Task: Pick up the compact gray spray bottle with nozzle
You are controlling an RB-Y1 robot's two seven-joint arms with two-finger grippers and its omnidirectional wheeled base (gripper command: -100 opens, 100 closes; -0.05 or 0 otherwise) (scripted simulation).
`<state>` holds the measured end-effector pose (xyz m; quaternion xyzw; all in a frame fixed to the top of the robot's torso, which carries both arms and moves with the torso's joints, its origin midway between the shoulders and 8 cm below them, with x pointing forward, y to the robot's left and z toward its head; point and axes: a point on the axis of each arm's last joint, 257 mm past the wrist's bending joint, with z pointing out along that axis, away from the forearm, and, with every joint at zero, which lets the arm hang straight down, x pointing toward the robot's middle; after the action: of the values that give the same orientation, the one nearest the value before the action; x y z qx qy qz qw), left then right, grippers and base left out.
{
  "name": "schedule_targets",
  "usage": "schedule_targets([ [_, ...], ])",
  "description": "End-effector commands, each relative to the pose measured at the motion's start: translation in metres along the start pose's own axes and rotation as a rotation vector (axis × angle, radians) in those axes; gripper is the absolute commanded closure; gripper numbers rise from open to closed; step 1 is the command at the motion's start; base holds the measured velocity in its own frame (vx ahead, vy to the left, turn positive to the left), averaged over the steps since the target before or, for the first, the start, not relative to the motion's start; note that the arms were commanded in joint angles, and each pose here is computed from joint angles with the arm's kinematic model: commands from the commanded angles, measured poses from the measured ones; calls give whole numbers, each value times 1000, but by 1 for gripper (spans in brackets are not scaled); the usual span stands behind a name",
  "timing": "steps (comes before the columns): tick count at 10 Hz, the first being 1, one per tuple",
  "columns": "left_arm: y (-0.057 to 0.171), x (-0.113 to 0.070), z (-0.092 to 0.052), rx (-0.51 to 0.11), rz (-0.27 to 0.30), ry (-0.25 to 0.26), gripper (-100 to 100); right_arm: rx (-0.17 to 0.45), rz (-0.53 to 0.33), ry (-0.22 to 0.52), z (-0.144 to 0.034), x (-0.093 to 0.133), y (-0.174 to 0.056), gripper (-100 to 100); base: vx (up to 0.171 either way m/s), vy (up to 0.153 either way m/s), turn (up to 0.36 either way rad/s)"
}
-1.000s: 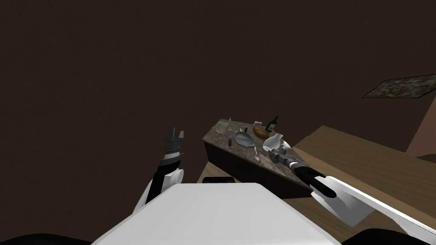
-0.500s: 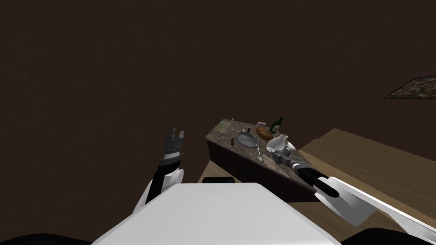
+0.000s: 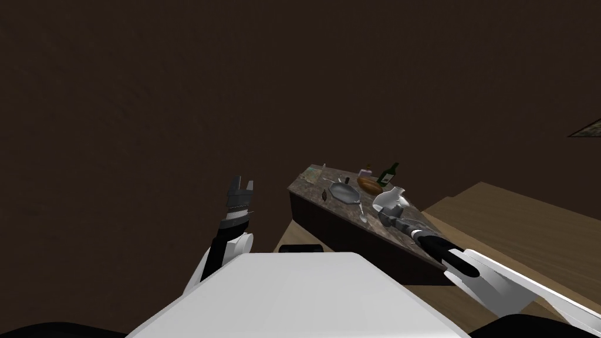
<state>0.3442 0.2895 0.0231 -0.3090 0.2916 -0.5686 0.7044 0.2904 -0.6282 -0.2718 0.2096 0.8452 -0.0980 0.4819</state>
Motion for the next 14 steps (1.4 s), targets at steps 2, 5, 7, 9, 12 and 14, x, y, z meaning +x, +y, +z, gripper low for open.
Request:
schedule_targets([
  [2, 0, 0, 0, 0, 0, 0, 0, 52, 1, 14, 0, 8, -28, -100, -1, 3, -8],
  [5, 0, 0, 0, 0, 0, 0, 0, 36, 29, 15, 7, 8, -40, -100, -44, 64, 174],
  [7, 0, 0, 0, 0, 0, 0, 0, 91, 29, 27, 5, 15, -68, -100, -7, 5, -21],
  [9, 0, 0, 0, 0, 0, 0, 0, 62, 56, 19, 12, 8, -63, -100, -24, 45, 168],
  [12, 0, 0, 0, 0, 0, 0, 0, 118, 56, 28, 7, 16, -101, -100, -29, 44, 48],
  [14, 0, 0, 0, 0, 0, 0, 0, 94, 83, 12, 11, 8, -107, -100, -53, 60, 282],
])
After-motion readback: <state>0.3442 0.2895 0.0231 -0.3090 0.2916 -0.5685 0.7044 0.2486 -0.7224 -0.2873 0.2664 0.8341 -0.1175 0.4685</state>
